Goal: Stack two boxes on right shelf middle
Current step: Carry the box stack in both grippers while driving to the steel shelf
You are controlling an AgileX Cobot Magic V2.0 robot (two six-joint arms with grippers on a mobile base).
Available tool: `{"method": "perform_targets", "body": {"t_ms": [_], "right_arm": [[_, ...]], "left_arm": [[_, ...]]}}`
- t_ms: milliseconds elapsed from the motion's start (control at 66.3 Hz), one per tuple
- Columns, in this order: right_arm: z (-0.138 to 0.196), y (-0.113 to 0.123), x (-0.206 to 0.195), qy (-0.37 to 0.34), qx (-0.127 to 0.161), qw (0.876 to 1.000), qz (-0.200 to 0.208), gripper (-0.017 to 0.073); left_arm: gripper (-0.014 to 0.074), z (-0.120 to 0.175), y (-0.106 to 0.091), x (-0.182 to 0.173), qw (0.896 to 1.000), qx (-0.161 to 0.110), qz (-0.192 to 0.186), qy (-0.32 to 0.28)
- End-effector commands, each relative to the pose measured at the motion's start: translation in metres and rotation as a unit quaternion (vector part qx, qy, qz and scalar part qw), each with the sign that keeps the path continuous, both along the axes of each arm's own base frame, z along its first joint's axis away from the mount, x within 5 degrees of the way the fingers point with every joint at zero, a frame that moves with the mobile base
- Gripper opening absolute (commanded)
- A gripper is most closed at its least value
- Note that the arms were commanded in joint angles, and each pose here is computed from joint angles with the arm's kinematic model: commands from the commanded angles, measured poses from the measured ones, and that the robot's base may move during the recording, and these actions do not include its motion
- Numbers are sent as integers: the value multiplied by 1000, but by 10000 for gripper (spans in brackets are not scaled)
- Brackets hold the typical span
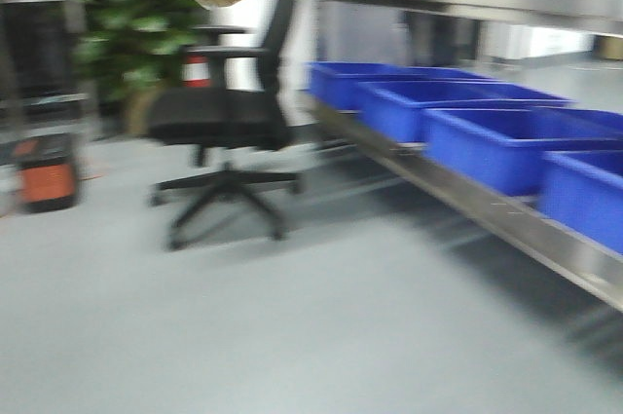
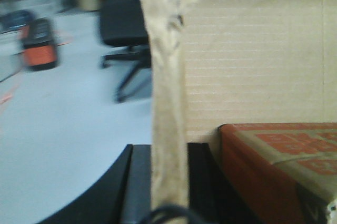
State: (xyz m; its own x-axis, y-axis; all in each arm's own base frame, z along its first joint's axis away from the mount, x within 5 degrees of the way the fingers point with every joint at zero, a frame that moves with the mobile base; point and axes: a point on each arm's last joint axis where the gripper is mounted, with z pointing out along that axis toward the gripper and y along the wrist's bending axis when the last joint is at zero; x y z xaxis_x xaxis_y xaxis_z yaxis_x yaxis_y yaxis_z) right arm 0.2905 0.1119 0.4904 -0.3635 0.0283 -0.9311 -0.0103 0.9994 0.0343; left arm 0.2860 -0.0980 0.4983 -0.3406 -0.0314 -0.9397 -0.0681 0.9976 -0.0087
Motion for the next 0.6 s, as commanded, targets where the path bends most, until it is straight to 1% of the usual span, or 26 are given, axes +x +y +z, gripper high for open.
{"method": "perform_targets", "body": {"t_ms": [0, 588], "right_arm": [[13, -5, -4, -38, -2, 999, 1, -169], [13, -4, -4, -40, -2, 999, 3, -169]], "left_arm": [[-111, 12, 4, -3, 999, 6, 1, -34], [-111, 12, 5, -3, 999, 6, 1, -34]]}}
